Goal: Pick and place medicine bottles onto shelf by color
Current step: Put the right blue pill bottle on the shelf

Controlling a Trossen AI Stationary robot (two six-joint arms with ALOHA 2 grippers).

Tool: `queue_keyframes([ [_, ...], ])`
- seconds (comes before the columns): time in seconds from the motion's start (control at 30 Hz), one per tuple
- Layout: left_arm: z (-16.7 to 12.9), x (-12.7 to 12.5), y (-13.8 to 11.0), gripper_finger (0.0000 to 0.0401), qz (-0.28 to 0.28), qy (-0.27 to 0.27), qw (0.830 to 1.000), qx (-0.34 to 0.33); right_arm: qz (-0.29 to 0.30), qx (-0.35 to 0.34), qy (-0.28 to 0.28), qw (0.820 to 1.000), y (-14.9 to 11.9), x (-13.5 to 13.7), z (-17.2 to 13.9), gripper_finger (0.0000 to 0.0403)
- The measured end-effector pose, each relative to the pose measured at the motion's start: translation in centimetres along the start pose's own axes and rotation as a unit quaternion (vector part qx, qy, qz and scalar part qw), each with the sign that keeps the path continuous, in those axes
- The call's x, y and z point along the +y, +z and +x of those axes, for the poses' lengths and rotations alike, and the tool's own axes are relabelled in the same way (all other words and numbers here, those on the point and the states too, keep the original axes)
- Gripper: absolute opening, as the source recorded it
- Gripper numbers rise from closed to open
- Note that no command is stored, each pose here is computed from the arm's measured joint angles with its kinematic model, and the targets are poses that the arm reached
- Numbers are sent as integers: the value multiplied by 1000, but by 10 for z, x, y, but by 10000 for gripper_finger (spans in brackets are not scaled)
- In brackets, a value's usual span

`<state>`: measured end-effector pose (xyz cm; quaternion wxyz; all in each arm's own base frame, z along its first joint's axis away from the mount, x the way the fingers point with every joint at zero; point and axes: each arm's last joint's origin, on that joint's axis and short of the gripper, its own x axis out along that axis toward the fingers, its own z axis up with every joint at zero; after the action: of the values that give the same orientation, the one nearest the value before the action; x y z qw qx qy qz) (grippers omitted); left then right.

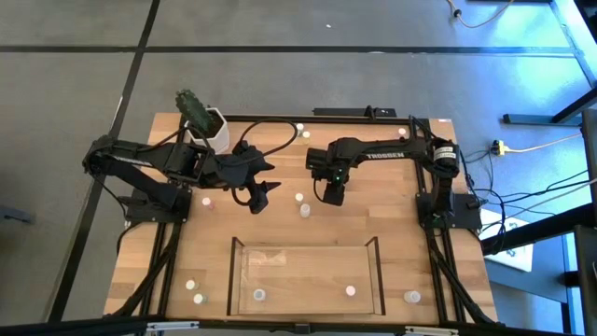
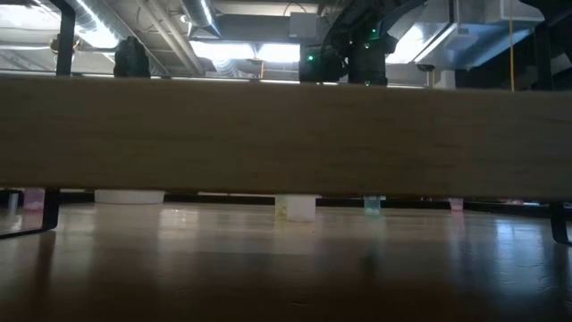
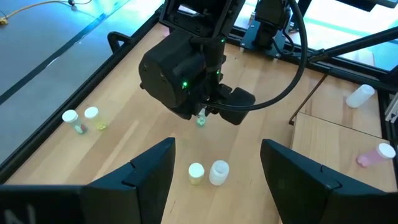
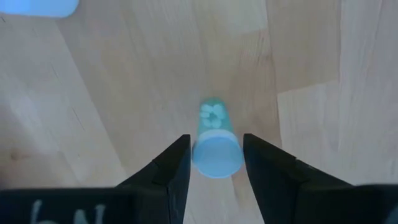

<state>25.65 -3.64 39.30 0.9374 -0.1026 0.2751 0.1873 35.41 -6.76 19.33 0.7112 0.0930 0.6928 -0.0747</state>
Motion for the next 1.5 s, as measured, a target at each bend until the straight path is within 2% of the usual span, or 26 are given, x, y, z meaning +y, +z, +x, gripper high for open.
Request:
queue_keyframes([
  [0.37,0,0,0,231,0,0,1000,0,1,6,0,1000,0,-1,-8,151],
  [0.73,0,0,0,231,0,0,1000,0,-1,2,0,1000,7,1,-52,151],
  [0.83,0,0,0,231,0,0,1000,0,-2,-20,1,1000,4,2,-67,151],
  [1.07,0,0,0,231,1,0,1000,0,12,-94,2,995,-24,2,-118,151],
  [1.2,0,0,0,231,27,-1,1000,-1,32,-147,8,989,-45,3,-149,151],
  [1.37,2,4,2,231,27,0,1000,0,17,-219,-15,976,-70,8,-182,151],
  [1.5,13,5,7,231,44,-29,999,5,5,-256,-19,967,-85,11,-198,151],
])
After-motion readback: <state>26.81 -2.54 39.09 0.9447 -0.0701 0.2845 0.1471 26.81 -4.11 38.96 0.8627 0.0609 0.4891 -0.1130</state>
